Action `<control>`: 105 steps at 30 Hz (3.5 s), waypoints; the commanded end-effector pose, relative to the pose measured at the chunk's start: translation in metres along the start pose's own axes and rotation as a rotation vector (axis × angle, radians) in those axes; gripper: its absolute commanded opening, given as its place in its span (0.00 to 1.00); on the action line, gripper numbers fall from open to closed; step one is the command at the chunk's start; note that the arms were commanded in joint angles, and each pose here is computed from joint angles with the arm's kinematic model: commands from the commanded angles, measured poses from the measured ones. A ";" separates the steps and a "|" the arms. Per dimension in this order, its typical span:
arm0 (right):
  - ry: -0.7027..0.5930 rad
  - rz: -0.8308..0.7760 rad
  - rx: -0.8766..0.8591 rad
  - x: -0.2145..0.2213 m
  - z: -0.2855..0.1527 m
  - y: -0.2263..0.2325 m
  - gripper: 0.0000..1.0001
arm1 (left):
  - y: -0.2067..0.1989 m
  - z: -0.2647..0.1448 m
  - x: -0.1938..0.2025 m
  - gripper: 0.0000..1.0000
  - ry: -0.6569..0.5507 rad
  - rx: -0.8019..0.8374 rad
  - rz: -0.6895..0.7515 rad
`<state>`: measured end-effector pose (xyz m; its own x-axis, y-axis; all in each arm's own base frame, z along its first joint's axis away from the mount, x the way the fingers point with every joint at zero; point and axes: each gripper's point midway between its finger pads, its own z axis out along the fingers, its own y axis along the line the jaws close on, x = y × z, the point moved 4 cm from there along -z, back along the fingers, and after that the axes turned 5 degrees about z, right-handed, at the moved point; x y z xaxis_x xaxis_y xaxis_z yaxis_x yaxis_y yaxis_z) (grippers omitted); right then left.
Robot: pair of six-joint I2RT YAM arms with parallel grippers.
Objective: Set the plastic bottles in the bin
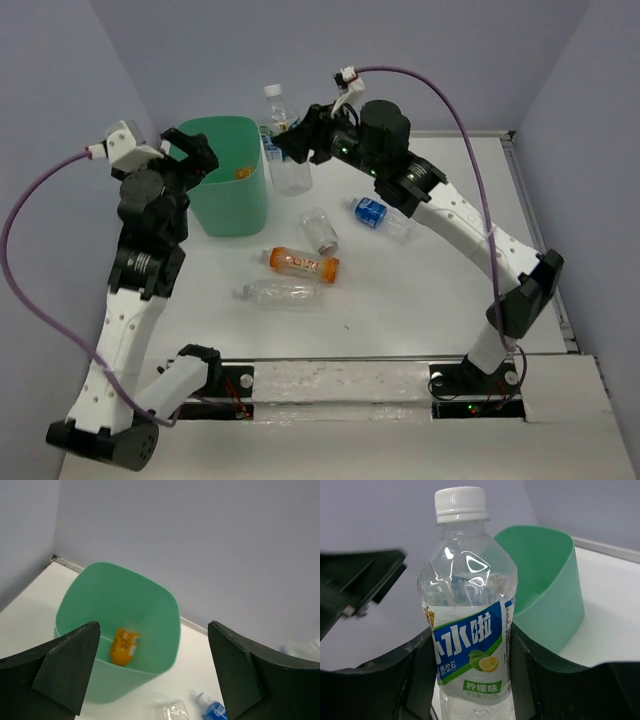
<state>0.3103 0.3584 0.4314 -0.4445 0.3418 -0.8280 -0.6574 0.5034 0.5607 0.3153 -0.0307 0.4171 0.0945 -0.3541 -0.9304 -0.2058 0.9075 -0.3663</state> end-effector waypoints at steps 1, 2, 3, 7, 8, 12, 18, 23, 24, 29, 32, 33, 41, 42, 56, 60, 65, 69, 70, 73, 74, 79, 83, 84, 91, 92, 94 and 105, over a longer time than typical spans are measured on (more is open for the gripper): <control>-0.169 -0.069 -0.153 -0.045 0.050 0.031 0.27 | 0.005 -0.052 0.017 0.99 0.086 0.144 -0.078; -0.174 -0.076 -0.179 -0.045 0.060 0.037 0.27 | 0.018 -0.065 0.033 0.99 0.132 0.122 -0.076; -0.238 -0.091 -0.226 -0.068 0.061 0.054 0.27 | 0.024 -0.072 0.042 0.99 0.156 0.110 -0.081; -0.295 -0.115 -0.276 -0.073 0.102 0.052 0.27 | 0.039 -0.107 0.091 0.99 0.314 0.144 -0.158; -0.281 -0.116 -0.260 -0.058 0.122 0.038 0.27 | 0.046 -0.117 0.111 0.99 0.371 0.142 -0.176; -0.393 -0.136 -0.311 -0.054 0.142 0.040 0.27 | 0.054 -0.141 0.153 0.99 0.542 0.126 -0.298; -0.403 -0.259 -0.307 0.006 0.184 0.038 0.47 | 0.055 -0.163 0.200 0.99 0.780 0.166 -0.276; -0.402 -0.307 -0.302 0.003 0.175 0.046 0.87 | 0.049 -0.154 0.210 0.99 0.771 0.218 -0.270; -0.401 -0.315 -0.303 0.000 0.170 0.048 0.91 | 0.048 -0.151 0.210 0.99 0.769 0.222 -0.266; -0.365 -0.345 -0.274 -0.021 0.123 0.061 0.90 | 0.026 -0.134 0.213 0.99 0.758 0.266 -0.261; -0.247 -0.321 -0.212 0.013 0.099 0.034 0.86 | -0.003 -0.127 0.218 0.99 0.754 0.290 -0.221; -0.289 -0.309 -0.202 -0.016 0.065 0.037 0.83 | -0.011 -0.124 0.219 0.99 0.739 0.277 -0.205; -0.050 -0.118 0.212 0.040 -0.084 -0.126 0.79 | -0.073 -0.079 0.249 0.99 0.699 0.202 -0.021; -0.034 -0.107 0.240 0.044 -0.097 -0.139 0.80 | -0.076 -0.073 0.252 0.99 0.696 0.191 -0.003; 0.423 -0.230 0.443 0.075 -0.142 -0.247 1.00 | -0.105 -0.017 0.333 0.99 0.876 0.067 0.181; 0.558 -0.242 0.462 0.083 -0.131 -0.270 1.00 | -0.102 -0.010 0.343 0.99 0.893 0.048 0.198; 0.706 -0.215 0.460 0.110 -0.117 -0.302 1.00 | -0.096 -0.006 0.366 0.99 0.931 0.029 0.244; 0.755 -0.203 0.463 0.121 -0.106 -0.321 1.00 | -0.096 0.001 0.375 0.99 0.931 0.029 0.244; 0.763 -0.203 0.463 0.122 -0.103 -0.325 1.00 | -0.096 0.003 0.377 0.99 0.935 0.029 0.240; 0.796 -0.230 0.473 0.126 -0.092 -0.338 0.99 | -0.096 0.007 0.384 0.98 0.940 0.032 0.231; 0.789 -0.236 0.471 0.123 -0.086 -0.340 0.99 | -0.096 0.010 0.385 0.94 0.934 0.033 0.223; 0.801 -0.211 0.472 0.138 -0.069 -0.357 0.90 | -0.098 0.014 0.380 0.76 0.917 0.053 0.208; 0.759 -0.182 0.454 0.137 -0.057 -0.358 0.67 | -0.112 0.015 0.353 0.68 0.865 0.122 0.174; 0.743 -0.171 0.436 0.136 -0.054 -0.355 0.64 | -0.117 0.014 0.347 0.65 0.856 0.149 0.164; 0.772 -0.138 0.415 0.152 -0.054 -0.360 0.67 | -0.141 0.005 0.263 0.56 0.708 0.286 0.068; 0.773 -0.135 0.414 0.152 -0.055 -0.359 0.61 | -0.143 0.003 0.251 0.56 0.688 0.303 0.053; 0.747 -0.134 0.409 0.148 -0.055 -0.355 0.43 | -0.148 -0.001 0.224 0.56 0.633 0.332 0.037; 0.449 -0.193 0.358 0.064 -0.076 -0.253 0.40 | -0.107 0.013 0.017 0.56 0.224 0.288 -0.099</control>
<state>0.4136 0.1763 0.1471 -0.7631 -0.2074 -0.6122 -0.4733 0.8242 0.3108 0.3583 -0.1874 0.3850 -0.2843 -0.4184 -0.8626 0.1265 0.8755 -0.4663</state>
